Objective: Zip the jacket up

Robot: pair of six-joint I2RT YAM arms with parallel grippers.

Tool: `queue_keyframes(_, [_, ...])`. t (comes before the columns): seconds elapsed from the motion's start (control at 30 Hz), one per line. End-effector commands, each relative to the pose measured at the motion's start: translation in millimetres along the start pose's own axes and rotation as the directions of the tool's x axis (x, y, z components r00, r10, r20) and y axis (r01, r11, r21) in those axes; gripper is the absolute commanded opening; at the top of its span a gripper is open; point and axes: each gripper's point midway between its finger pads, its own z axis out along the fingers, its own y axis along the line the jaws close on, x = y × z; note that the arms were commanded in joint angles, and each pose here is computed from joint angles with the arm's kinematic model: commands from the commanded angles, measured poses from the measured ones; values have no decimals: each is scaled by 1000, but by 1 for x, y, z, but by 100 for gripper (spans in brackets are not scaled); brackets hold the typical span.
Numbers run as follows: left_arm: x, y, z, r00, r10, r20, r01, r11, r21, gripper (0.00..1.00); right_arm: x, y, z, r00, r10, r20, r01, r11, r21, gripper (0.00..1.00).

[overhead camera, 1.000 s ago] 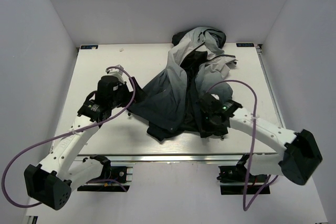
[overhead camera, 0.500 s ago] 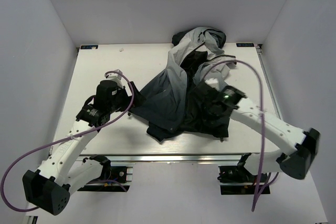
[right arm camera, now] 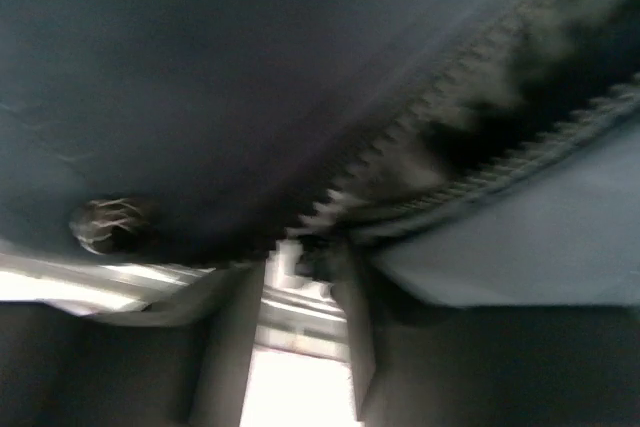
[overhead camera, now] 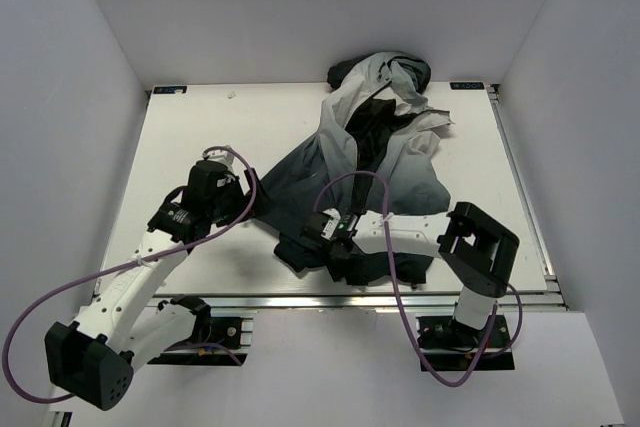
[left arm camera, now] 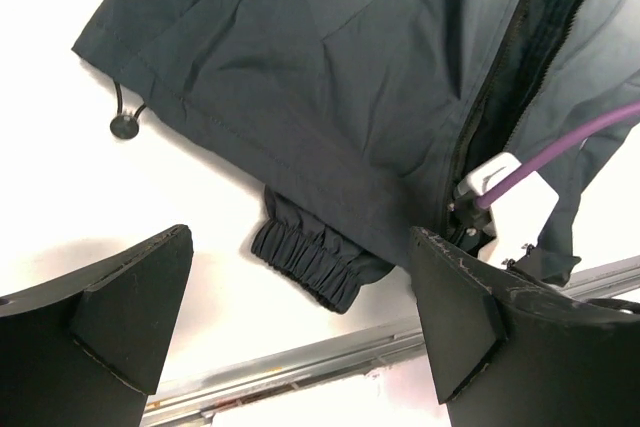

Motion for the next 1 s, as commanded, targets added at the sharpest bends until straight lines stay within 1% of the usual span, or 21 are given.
queue_keyframes(0.0, [7,1,-3,1000,4,-13,-4,1000,12,98,-20,40,-12,996,-7,91,26,976,-214,46])
queue_keyframes(0.07, [9,1,-3,1000,2,-23,-2,1000,16,98,-21,36,-26,993,1,121,26,976,-218,50])
queue_keyframes(0.13, [9,-1,-3,1000,6,-25,-5,1000,24,98,-17,30,-34,991,8,131,21,975,-223,52])
queue_keyframes(0.17, [9,-2,-3,1000,9,-27,-8,1000,26,98,-19,28,-48,986,38,161,2,971,-240,52])
queue_keyframes(0.23, [9,-1,-3,999,15,-28,-14,1000,24,98,-13,20,-60,983,66,172,-23,969,-244,54])
queue_keyframes(0.27, [7,-2,-4,999,20,-26,-19,999,25,98,-12,16,-62,980,107,170,-64,969,-237,54])
queue_keyframes(0.33, [7,-2,-4,999,24,-25,-24,999,24,98,-2,7,-63,978,145,150,-111,970,-218,55])
queue_keyframes(0.43, [5,-4,-5,999,29,-23,-29,999,33,98,6,-3,-61,964,234,129,-209,961,-179,56])
queue_keyframes(0.47, [5,-5,-5,999,31,-23,-30,999,38,98,9,-9,-57,957,257,132,-237,960,-149,60])
queue_keyframes(0.5, [6,-6,-5,999,31,-24,-30,999,41,98,10,-12,-55,944,304,126,-287,948,-133,60])
queue_keyframes(0.6, [7,-8,-3,999,35,-33,-33,998,57,98,17,-21,-45,922,373,107,-368,928,-66,62])
queue_keyframes(0.67, [8,-9,-3,999,36,-40,-34,997,64,98,17,-18,-36,912,396,108,-390,918,-75,62])
queue_keyframes(0.8, [12,-7,-3,999,31,-41,-28,997,67,98,6,-7,-24,896,421,142,-403,904,-140,62])
queue_keyframes(0.93, [16,-6,-6,999,20,-26,-18,996,82,98,0,-19,-15,875,442,199,-433,897,-88,63])
queue_keyframes(0.97, [18,-6,-6,999,19,-27,-16,996,83,98,-3,-22,-14,861,459,220,-453,888,-78,63])
